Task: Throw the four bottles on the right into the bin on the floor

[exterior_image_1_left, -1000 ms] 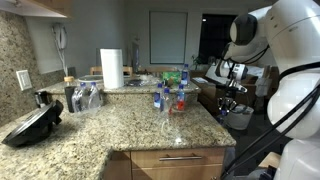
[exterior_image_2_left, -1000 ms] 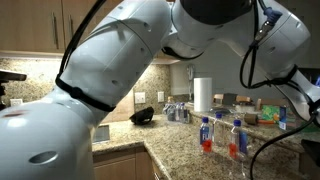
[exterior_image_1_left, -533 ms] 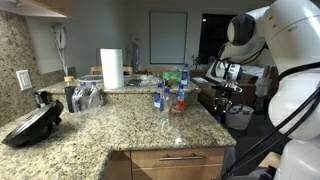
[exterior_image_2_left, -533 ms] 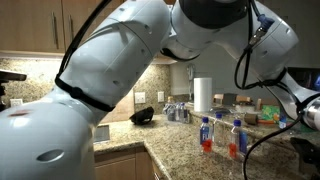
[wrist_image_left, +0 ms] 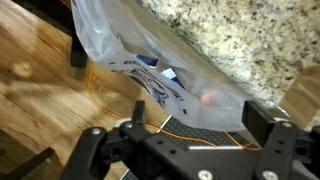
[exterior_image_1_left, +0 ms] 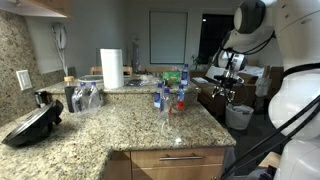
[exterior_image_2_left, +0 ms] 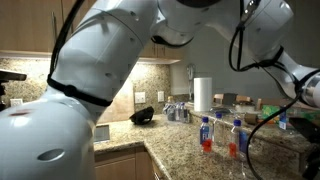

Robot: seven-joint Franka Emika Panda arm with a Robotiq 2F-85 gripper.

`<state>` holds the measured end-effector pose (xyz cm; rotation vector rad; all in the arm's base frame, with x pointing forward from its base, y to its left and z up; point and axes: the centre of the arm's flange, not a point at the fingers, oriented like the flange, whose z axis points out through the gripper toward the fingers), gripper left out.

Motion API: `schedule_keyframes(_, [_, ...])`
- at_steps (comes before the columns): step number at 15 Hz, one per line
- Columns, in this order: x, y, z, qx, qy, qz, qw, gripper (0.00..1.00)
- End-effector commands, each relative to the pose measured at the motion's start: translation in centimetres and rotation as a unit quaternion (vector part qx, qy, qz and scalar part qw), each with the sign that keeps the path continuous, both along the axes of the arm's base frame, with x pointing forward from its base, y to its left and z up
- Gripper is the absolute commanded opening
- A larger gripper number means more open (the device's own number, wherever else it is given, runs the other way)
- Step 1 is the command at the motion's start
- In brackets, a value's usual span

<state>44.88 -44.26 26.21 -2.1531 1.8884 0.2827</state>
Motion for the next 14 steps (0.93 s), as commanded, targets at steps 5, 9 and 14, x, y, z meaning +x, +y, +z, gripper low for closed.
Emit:
schedule_keyframes(5, [-3.8,8.1,15.5,-0.080,-0.059,0.183,0.9781,1.00])
schedule_keyframes(9, [-2.3,15.7,19.7,-0.133,-0.068,0.277,0.9494,1.00])
schedule_keyframes(14, [0.2,18.6,21.3,-0.164,-0.066,0.335,0.9254,1.00])
